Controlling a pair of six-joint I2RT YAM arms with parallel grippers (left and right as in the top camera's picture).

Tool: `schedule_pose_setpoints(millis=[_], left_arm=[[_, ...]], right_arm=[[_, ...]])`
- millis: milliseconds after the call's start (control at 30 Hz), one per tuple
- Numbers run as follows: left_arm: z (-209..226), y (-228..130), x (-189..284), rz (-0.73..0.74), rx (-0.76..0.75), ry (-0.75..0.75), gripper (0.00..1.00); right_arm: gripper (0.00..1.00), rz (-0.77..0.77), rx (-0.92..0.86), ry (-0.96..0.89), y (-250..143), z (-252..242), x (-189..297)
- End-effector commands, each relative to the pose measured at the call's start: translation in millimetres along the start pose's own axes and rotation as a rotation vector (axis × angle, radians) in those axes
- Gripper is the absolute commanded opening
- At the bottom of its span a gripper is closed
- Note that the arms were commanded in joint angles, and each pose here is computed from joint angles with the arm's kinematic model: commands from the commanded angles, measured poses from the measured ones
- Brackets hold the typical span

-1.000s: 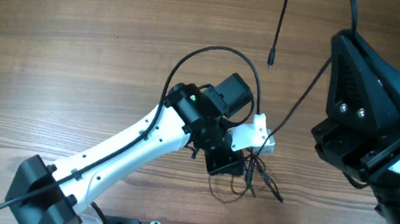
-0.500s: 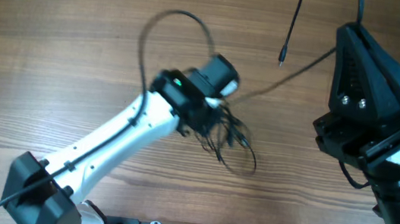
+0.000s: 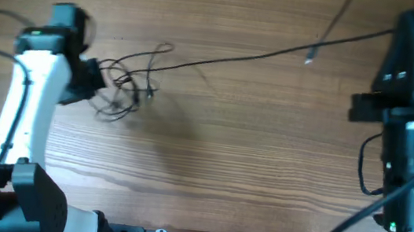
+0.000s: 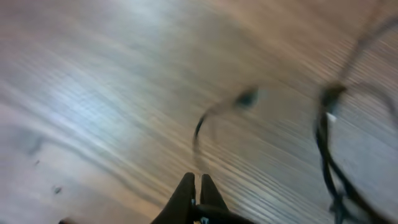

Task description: Untangle cables

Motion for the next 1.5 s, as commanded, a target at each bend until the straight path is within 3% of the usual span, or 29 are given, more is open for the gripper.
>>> schedule_pose_setpoints(millis=[0, 133, 300, 500, 600, 667, 733, 800, 833, 900, 933, 1067, 1300, 1400, 1467], left_arm=[[46, 11, -6, 0.028, 0.097, 0.019, 0.04], [77, 17, -10, 0.06, 0.21, -0.131, 0.04], [102, 19, -8, 0.065, 0.27, -0.342, 0.04], [95, 20, -2, 0.045, 0.202, -0.519, 0.04], [61, 15, 17, -0.007, -0.056, -0.84, 0.04], [43, 8, 28, -0.027, -0.194, -0.969, 0.04], [26, 0, 34, -0.025, -0.297, -1.033, 0.04], [4, -10, 40, 0.014, -0.387, -1.067, 0.04], [-6, -15, 44, 0.044, -0.419, -1.072, 0.04], [-21, -24, 54, 0.087, -0.471, -1.08, 0.04], [-29, -29, 64, 0.112, -0.501, -1.086, 0.04], [-42, -39, 103, 0.119, -0.576, -1.099, 0.04], [-29, -58, 200, -0.165, -0.68, -1.137, 0.04], [-22, -73, 224, -0.288, -0.733, -1.131, 0.04], [-16, -82, 236, -0.368, -0.766, -1.12, 0.05]], right_arm=[[0.04, 0.075, -0.019, -0.512, -1, -49, 15], [0.04, 0.114, -0.049, -0.825, -3, -74, 31], [0.04, 0.087, -0.029, -0.958, 2, -95, 38], [0.04, 0.052, -0.027, -1.054, 5, -109, 43], [0.04, 0.018, -0.071, -1.075, 5, -111, 43], [0.04, 0.016, -0.061, -1.033, 5, -109, 39], [0.04, 0.023, -0.026, -0.942, 3, -104, 31], [0.06, 0.055, 0.04, -0.721, -5, -89, 16], [0.13, 0.083, 0.061, -0.546, -13, -76, 6], [0.35, 0.137, 0.102, -0.191, -26, -46, -6], [0.56, 0.168, 0.115, 0.068, -35, -21, -9], [1.0, 0.29, 0.109, 0.48, -67, 25, -16], [1.0, 0.75, 0.145, 0.655, -173, 58, -34], [1.0, 0.875, 0.088, 0.813, -204, 77, -36], [1.0, 0.923, 0.03, 1.02, -223, 96, -33]])
Point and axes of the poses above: each gripper's point midway between its finger pads, its own x axis back along the fingers, its own z axis along the line the jaws close on, y = z × x, the point moved 8 cm from there along x, back along the fingers
